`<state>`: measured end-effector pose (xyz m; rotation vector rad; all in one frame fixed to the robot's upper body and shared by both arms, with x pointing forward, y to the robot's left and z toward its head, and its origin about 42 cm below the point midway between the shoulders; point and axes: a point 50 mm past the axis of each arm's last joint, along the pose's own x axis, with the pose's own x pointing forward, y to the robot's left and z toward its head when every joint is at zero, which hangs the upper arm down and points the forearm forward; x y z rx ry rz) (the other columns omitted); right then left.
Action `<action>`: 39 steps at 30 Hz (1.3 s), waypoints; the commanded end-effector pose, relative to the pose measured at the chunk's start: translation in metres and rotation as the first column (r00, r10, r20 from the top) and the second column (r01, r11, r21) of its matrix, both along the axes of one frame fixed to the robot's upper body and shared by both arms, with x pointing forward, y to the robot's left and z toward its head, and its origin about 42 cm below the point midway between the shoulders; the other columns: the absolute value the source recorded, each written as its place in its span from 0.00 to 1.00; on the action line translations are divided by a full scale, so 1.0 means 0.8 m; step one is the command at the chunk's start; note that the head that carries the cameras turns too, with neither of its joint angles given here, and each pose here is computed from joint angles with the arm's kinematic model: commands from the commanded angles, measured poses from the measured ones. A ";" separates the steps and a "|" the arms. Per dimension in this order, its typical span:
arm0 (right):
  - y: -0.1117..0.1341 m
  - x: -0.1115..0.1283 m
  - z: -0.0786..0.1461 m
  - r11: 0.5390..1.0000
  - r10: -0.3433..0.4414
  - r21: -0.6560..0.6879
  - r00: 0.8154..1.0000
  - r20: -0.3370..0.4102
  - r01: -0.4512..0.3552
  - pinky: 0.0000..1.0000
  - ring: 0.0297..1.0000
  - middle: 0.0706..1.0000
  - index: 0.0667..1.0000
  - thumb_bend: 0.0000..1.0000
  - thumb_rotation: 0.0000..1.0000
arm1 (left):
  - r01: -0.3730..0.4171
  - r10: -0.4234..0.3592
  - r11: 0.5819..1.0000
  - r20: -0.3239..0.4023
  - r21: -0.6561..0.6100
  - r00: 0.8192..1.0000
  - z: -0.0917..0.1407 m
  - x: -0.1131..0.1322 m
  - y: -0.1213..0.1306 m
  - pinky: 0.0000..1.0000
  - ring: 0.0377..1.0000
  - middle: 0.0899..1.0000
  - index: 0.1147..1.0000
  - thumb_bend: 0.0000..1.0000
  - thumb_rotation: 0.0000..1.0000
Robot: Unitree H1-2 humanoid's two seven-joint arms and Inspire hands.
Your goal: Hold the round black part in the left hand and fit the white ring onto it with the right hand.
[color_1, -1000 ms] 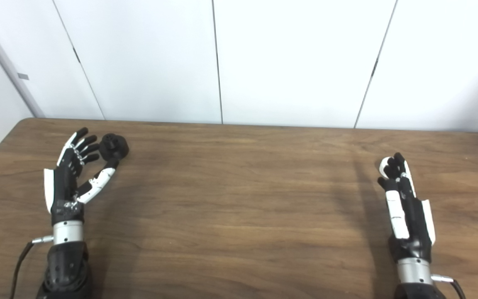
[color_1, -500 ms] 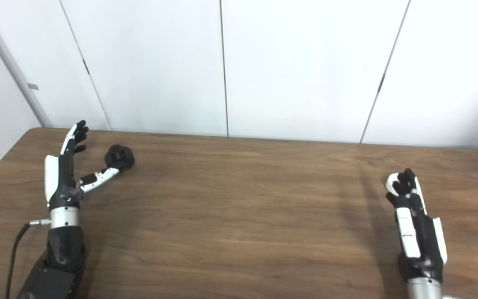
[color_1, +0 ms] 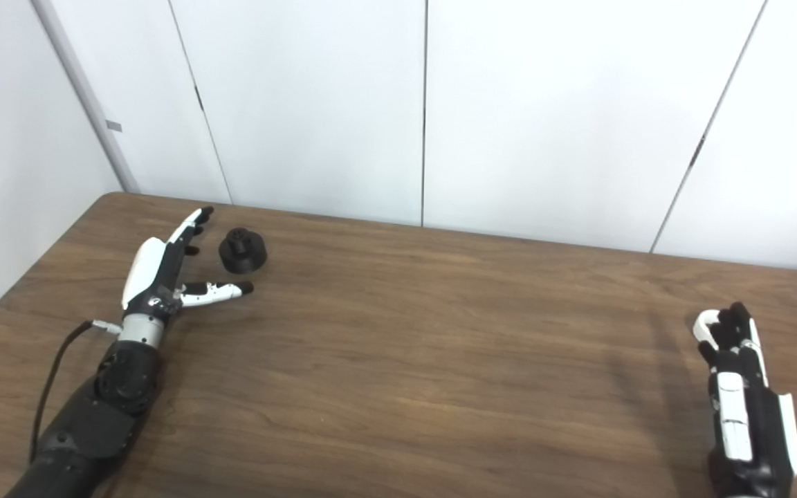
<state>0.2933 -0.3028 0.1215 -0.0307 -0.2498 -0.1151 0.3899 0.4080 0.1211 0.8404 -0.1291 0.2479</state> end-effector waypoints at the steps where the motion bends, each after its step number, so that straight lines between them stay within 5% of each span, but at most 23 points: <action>1: -0.004 -0.026 -0.040 1.000 -0.012 0.011 0.996 -0.094 0.013 0.93 0.96 0.96 0.97 0.36 0.86 | -0.016 0.017 0.998 -0.010 0.066 1.000 0.016 0.007 0.022 0.92 0.97 0.94 0.91 1.00 0.29; 24: -0.008 -0.031 -0.040 0.999 -0.008 0.038 0.996 -0.089 0.011 0.92 0.96 0.96 0.96 0.34 0.83 | 0.088 -0.046 0.972 -0.188 0.220 0.981 0.042 0.048 0.041 0.97 0.96 0.92 0.87 1.00 0.35; 39: -0.009 -0.040 -0.037 0.999 -0.007 0.041 0.996 -0.084 0.011 0.90 0.95 0.95 0.95 0.34 0.83 | 0.100 -0.046 0.965 -0.221 0.242 0.974 0.044 0.078 0.026 0.94 0.95 0.91 0.81 1.00 0.39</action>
